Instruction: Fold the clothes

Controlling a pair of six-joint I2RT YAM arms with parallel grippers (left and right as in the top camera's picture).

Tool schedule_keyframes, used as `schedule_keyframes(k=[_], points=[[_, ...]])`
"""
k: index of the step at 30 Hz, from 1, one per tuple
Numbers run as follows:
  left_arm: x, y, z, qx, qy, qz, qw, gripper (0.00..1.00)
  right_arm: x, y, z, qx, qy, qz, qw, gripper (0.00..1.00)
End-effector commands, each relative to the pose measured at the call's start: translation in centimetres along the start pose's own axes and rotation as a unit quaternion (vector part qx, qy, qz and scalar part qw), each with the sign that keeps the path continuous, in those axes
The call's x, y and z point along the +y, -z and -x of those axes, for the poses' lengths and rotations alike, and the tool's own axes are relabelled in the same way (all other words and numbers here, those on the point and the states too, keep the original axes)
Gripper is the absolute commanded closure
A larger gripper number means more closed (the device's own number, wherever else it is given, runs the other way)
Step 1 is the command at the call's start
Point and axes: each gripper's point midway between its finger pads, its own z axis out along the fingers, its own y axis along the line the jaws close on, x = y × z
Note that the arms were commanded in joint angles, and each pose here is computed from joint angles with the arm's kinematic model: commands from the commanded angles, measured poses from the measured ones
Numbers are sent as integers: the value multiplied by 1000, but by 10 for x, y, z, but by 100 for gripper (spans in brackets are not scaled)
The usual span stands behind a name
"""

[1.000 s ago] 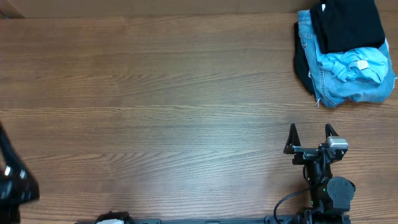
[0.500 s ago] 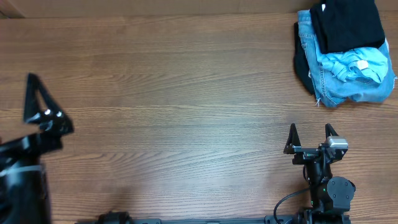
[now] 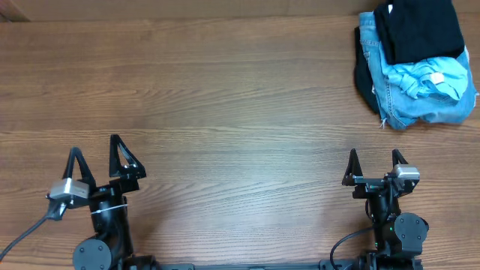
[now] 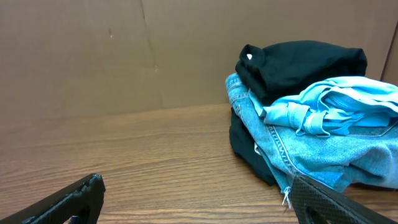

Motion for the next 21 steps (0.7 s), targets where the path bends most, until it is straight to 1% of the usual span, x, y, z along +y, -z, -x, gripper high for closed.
schedule_keyframes(k=[1,3,8,16,17,19,21], points=[[4,9,-7,-12,8,-9,1000,0,0,0,-2,-1,-2,-1,1000,0],[8,14,-14,-18,27,-13,999,0,0,0,-2,-1,-2,-1,1000,0],[18,15,-32,-25,30,-16,999,0,0,0,-2,-1,-2,-1,1000,0],[37,15,-70,31,18,14,999,0,0,0,-2,-1,-2,-1,1000,0],[40,16,-80,51,12,18,998,0,0,0,-2,-1,-2,-1,1000,0],[40,18,-96,89,-31,8,996,0,0,0,-2,-1,-2,-1,1000,0],[41,20,-107,113,-99,-2,989,0,0,0,-2,-1,-2,-1,1000,0]])
